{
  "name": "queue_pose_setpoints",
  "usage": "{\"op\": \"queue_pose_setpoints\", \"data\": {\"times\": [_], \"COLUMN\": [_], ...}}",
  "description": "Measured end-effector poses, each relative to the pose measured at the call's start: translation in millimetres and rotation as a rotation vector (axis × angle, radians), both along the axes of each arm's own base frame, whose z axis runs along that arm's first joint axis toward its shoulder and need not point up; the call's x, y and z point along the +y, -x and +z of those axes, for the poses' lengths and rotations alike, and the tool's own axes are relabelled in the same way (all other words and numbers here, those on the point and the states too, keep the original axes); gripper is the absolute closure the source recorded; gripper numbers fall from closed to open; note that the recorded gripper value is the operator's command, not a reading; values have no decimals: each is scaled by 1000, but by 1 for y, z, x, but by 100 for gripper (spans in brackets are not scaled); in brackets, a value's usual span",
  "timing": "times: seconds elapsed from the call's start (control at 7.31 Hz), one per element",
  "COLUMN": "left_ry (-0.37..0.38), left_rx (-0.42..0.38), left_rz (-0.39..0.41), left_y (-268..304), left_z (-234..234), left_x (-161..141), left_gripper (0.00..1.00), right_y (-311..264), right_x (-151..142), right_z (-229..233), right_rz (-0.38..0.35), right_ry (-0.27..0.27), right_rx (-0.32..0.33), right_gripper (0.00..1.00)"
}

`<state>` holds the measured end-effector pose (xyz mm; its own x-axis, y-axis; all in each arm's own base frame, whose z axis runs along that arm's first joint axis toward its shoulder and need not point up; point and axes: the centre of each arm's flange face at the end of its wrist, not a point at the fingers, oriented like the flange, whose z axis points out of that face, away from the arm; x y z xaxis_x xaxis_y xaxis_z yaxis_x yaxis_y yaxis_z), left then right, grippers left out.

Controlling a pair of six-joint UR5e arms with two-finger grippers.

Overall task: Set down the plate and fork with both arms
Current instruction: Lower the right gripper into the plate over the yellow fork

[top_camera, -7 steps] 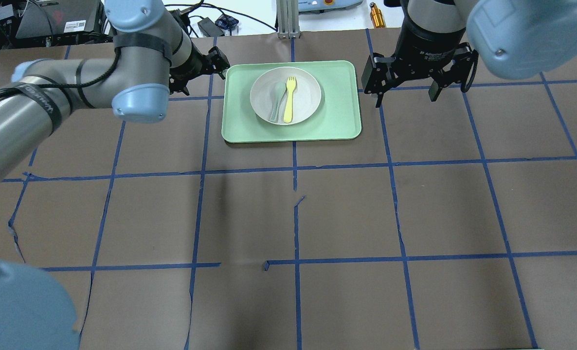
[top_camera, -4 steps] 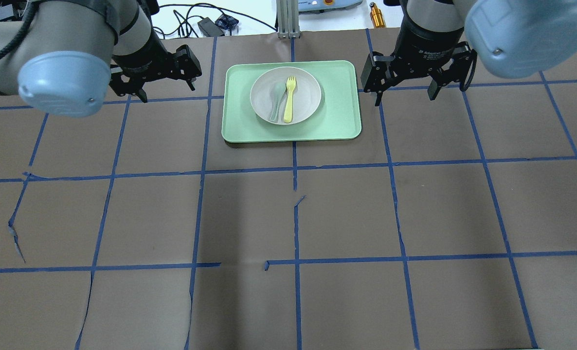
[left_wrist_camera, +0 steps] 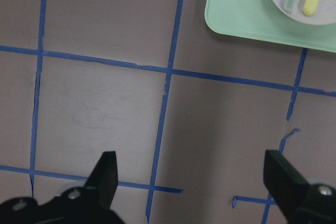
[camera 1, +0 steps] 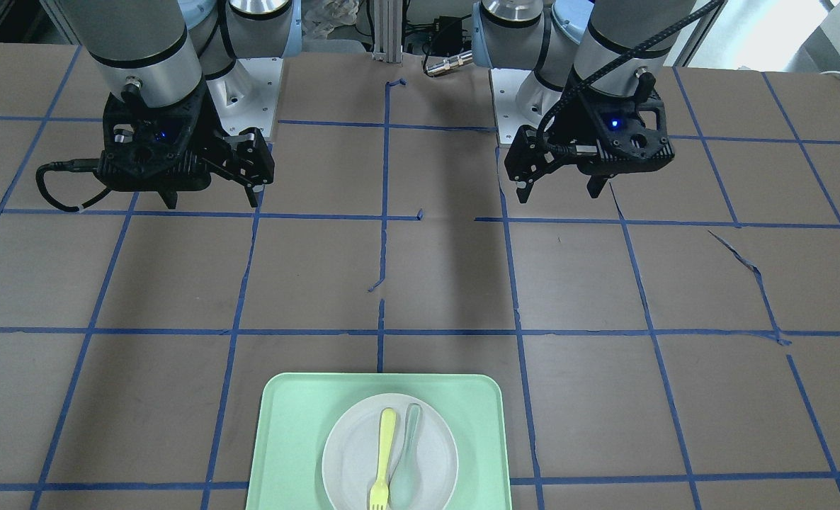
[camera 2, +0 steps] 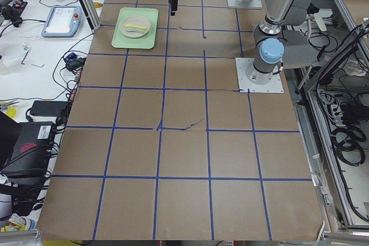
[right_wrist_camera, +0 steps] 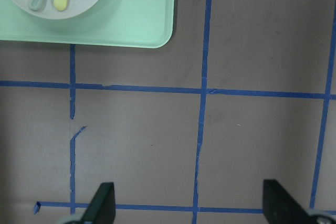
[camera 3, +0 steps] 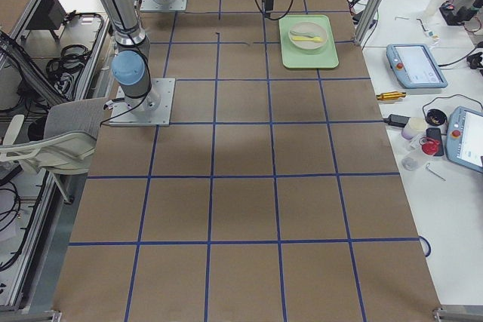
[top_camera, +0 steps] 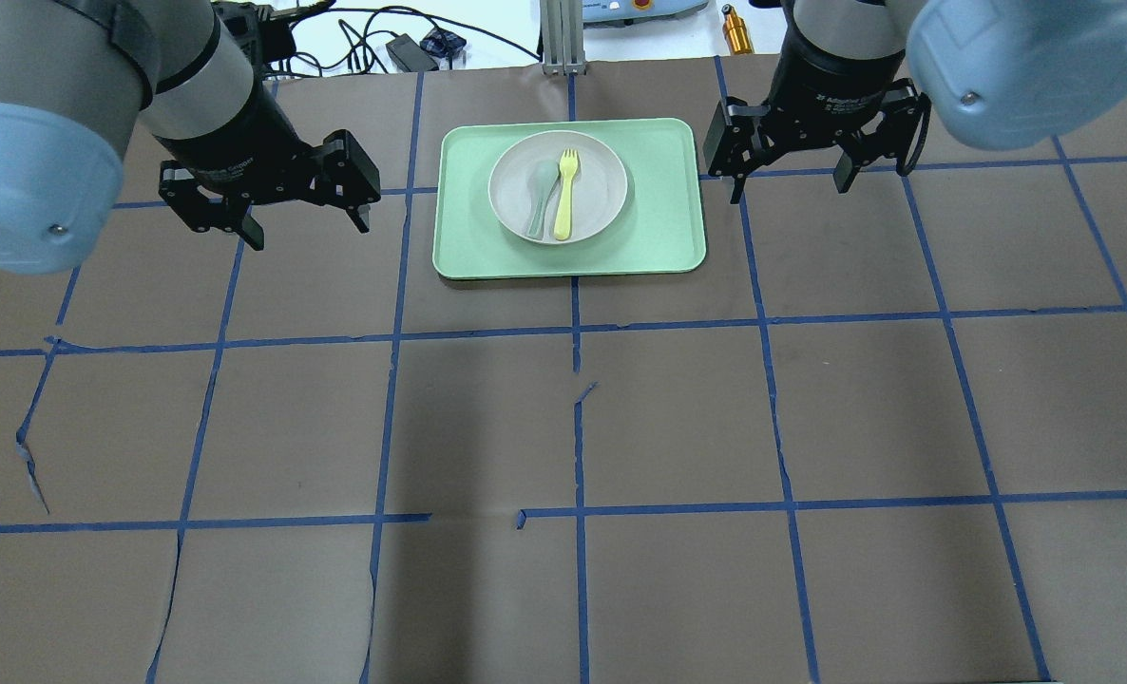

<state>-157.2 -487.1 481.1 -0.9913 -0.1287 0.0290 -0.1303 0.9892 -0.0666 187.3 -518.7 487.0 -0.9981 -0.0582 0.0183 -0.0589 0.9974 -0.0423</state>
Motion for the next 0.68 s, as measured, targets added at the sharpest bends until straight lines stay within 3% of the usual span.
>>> {"op": "queue_pose_setpoints", "data": {"times": [0.41,0.68], "left_ry": [-13,-15], "left_rx": [9,10], "left_rz": [-8,-9], "left_y": [1,1], "left_z": [-5,-7], "left_x": [-3,-2], "left_gripper": [0,0], "right_y": [-66,-121], "right_x": [-48,-101], "right_z": [-45,-94], "right_rz": [2,-7], "right_ry": [86,96], "right_rx": [-5,-4], "right_gripper": [0,0]}}
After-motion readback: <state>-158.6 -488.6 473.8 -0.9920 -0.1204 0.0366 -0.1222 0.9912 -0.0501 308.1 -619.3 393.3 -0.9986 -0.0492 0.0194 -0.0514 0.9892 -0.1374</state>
